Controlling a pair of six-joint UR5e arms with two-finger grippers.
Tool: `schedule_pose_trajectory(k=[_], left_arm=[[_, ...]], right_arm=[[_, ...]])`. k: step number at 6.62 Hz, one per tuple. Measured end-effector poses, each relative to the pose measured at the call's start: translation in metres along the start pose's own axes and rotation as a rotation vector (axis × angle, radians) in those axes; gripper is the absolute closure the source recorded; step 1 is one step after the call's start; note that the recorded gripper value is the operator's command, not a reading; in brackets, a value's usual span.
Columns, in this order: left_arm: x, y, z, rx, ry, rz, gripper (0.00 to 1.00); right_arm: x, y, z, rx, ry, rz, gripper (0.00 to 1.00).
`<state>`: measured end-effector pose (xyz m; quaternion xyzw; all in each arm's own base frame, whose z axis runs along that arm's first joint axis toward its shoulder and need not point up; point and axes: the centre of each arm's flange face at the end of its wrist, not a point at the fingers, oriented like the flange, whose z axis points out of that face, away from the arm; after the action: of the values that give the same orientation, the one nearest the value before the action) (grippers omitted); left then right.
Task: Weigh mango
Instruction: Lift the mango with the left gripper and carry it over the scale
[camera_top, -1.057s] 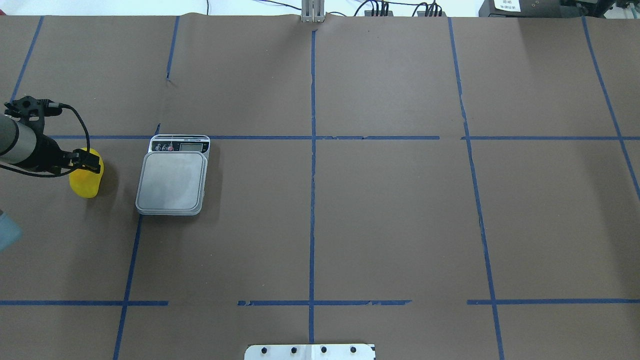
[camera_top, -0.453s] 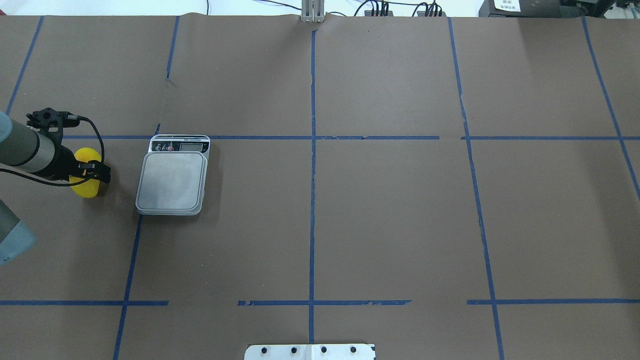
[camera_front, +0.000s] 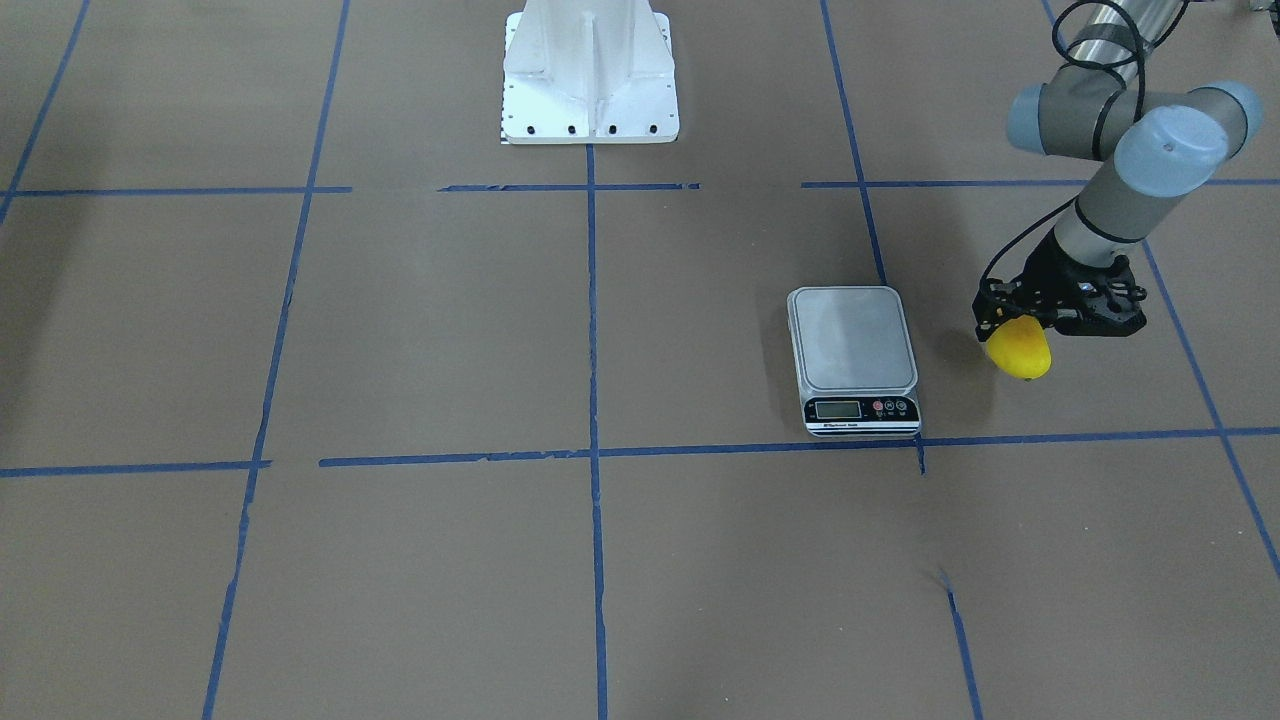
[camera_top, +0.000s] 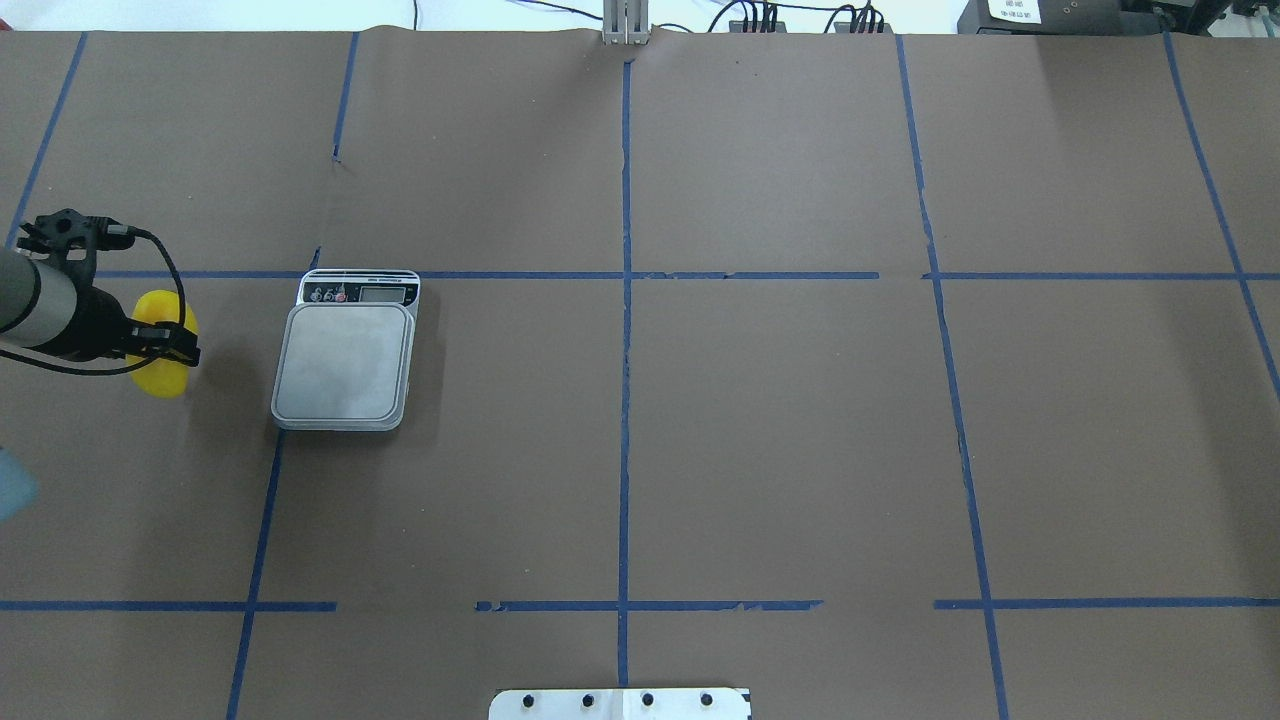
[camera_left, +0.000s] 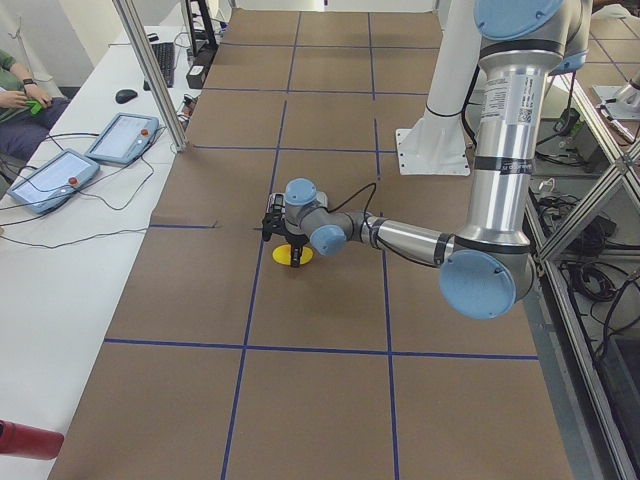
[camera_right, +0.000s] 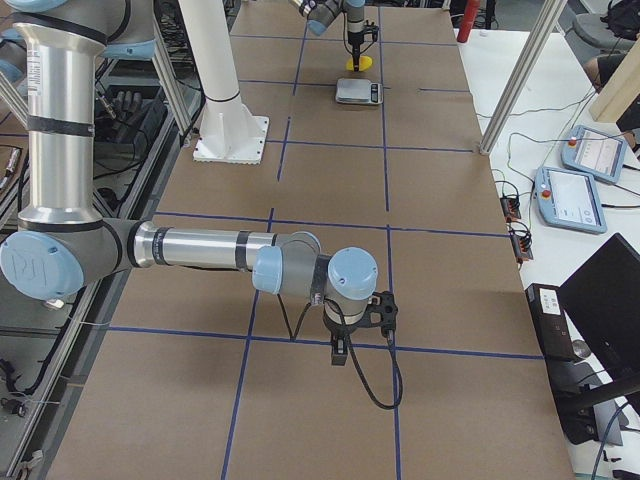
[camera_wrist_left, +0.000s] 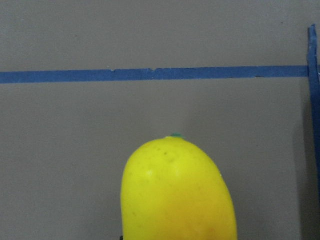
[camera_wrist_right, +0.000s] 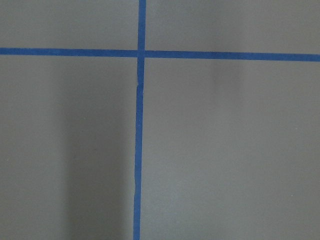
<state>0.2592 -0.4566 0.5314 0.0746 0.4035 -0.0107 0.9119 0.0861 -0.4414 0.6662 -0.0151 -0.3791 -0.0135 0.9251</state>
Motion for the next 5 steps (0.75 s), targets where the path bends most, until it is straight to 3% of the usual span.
schedule_pose_trajectory(k=[2, 5], left_arm=[[-0.016, 0.005, -0.064, 0.035, 0.017, -0.007, 1.0], [-0.001, -0.028, -0.129, 0.048, -0.024, -0.045, 1.0]], right_arm=[[0.0, 0.0, 0.0, 0.0, 0.0, 0.0, 0.0], [0.0, 0.0, 0.0, 0.0, 0.0, 0.0, 0.0]])
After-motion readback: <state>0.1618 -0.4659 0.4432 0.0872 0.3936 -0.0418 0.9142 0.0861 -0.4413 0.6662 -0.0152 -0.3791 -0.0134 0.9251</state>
